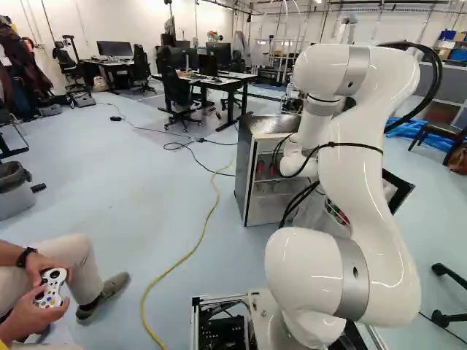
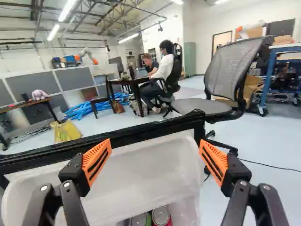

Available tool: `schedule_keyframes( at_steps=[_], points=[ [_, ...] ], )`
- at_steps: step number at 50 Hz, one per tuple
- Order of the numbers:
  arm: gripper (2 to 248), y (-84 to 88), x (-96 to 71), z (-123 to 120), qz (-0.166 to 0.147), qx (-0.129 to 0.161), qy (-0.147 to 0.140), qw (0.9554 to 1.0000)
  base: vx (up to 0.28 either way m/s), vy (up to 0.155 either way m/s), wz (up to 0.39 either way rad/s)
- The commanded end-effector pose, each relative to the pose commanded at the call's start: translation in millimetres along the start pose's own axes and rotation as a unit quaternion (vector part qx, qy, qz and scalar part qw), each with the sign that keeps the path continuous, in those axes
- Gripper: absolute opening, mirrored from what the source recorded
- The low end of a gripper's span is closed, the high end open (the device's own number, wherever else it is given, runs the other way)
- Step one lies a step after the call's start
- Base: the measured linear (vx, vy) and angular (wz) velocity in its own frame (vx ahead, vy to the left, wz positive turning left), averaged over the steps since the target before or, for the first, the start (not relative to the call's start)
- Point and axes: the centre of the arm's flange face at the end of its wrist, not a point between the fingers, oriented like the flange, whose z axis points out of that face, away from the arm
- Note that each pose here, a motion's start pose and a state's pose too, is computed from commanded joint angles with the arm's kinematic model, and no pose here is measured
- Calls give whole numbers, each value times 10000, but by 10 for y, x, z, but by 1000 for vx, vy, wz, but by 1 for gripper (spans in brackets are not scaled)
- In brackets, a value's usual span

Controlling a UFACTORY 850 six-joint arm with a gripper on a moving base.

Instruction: Grab a drink from the fridge

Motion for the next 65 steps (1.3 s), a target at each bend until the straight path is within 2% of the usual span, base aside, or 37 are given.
schedule_keyframes(
  at_steps=[16, 32, 49, 65],
  points=[
    [247, 133, 64, -10, -209, 717, -54, 9972, 0, 0, 0],
    [247, 276, 60, -41, -446, 1422, -159, 9887, 0, 0, 0],
    [247, 452, -69, -103, -759, 2149, -370, 9730, 0, 0, 0],
    [247, 624, -190, -187, -1009, 2814, -613, 9523, 0, 0, 0]
  ],
)
